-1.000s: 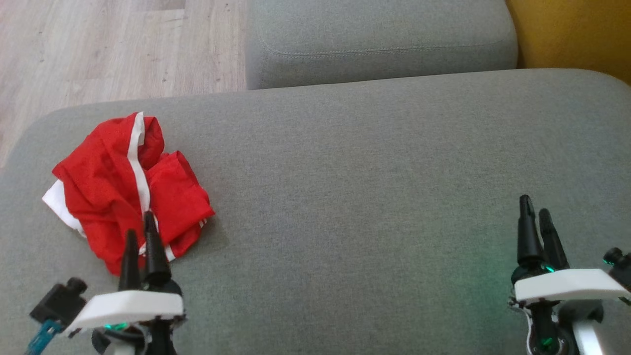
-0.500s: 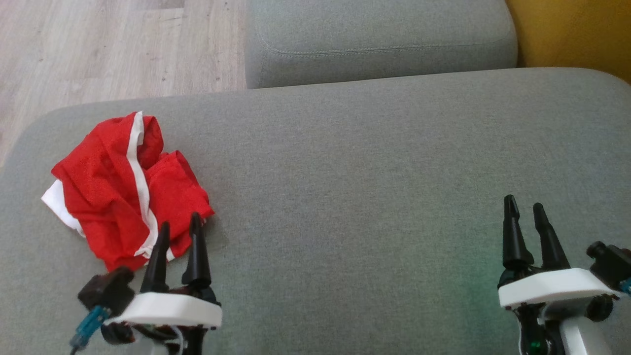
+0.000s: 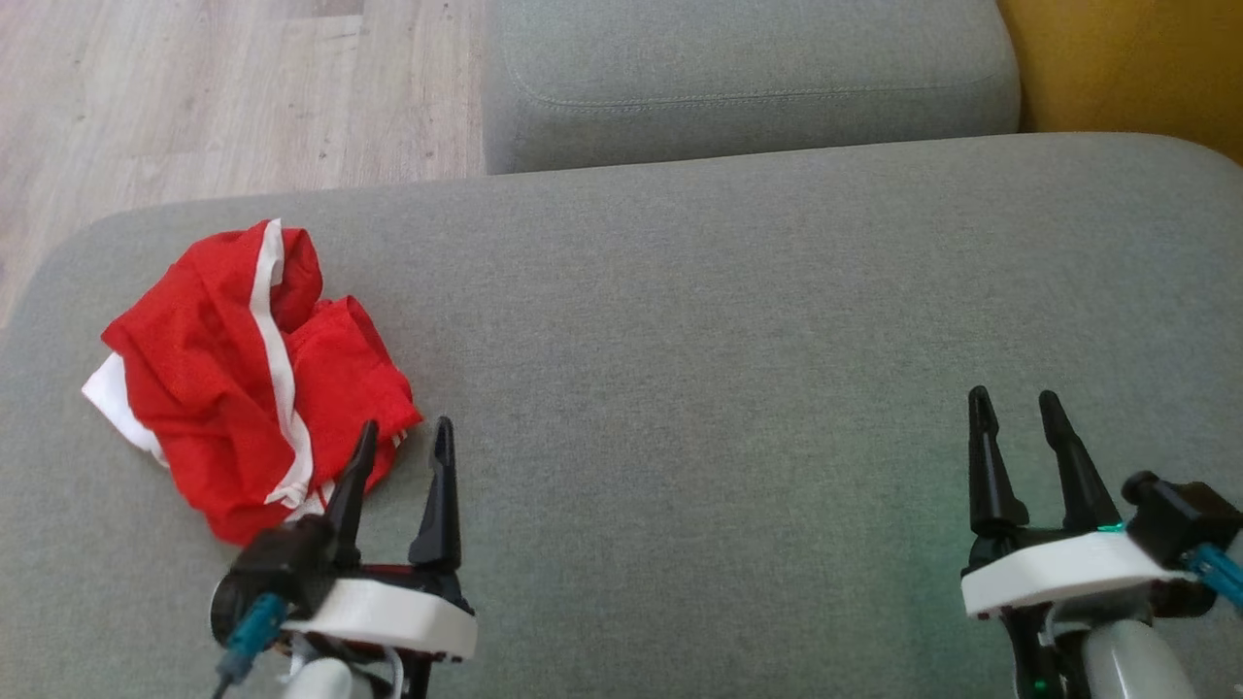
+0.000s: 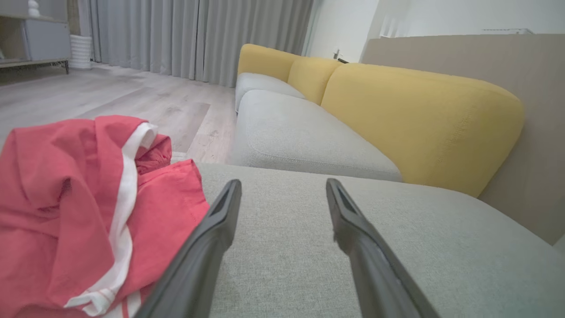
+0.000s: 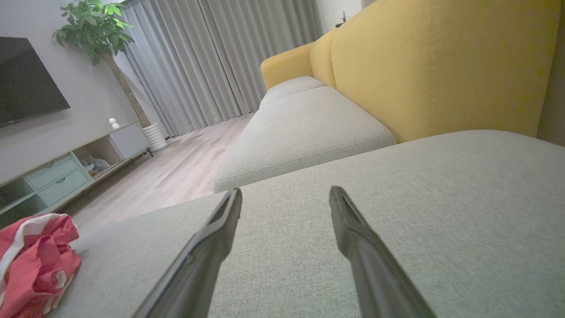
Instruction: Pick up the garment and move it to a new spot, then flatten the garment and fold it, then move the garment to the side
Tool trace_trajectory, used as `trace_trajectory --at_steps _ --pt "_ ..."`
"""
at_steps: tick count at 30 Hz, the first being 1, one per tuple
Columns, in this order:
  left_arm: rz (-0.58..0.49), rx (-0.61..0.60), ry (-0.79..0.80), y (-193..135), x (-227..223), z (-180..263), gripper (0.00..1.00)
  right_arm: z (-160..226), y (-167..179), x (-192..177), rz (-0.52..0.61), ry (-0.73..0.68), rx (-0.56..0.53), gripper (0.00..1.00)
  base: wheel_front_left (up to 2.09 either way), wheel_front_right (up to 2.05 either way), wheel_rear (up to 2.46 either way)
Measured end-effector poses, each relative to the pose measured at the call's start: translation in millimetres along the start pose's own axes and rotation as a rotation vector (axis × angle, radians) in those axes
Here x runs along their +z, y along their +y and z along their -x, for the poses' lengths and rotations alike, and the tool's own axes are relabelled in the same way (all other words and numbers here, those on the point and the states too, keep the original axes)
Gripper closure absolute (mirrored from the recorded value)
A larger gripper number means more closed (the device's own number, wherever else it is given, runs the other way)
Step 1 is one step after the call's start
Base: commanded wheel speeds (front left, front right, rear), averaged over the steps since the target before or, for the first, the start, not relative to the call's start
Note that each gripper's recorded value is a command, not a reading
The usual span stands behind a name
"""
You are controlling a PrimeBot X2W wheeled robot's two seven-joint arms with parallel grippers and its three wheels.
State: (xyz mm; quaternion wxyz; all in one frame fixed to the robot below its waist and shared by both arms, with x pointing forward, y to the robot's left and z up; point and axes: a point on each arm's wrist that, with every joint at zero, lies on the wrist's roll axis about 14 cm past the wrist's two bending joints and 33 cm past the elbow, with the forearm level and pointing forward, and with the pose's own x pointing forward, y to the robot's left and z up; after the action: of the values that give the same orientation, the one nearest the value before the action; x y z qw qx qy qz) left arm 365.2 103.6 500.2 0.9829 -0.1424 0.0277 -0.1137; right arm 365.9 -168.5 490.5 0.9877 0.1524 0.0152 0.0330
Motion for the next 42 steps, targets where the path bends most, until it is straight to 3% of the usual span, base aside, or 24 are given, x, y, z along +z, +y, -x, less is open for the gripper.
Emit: trace_trajectory --at_steps 9,14,22,27,32,42 --pt "-0.206 -0.057 0.018 -13 -11 2 0.0 -1 14 1 0.164 -0.011 0.055 0.0 0.0 0.0 0.0" --pt "-0.266 -0.074 0.002 -20 -11 2 0.0 -1 20 3 0.234 -0.027 0.08 0.0 0.0 0.0 0.0" --pt "-0.13 -0.013 -0.137 -16 28 -5 0.0 -1 24 10 0.157 -0.068 0.085 0.0 0.0 0.0 0.0" --pt "-0.089 0.007 -0.116 -8 18 3 0.0 0 20 6 0.119 -0.063 0.074 0.0 0.0 0.0 0.0" --pt "-0.126 -0.005 -0.06 -6 -4 9 0.0 3 21 -5 0.106 -0.037 0.075 0.0 0.0 0.0 0.0" --pt "-0.157 -0.016 -0.063 -7 -6 9 0.0 3 25 -8 0.135 -0.034 0.092 0.0 0.0 0.0 0.0"
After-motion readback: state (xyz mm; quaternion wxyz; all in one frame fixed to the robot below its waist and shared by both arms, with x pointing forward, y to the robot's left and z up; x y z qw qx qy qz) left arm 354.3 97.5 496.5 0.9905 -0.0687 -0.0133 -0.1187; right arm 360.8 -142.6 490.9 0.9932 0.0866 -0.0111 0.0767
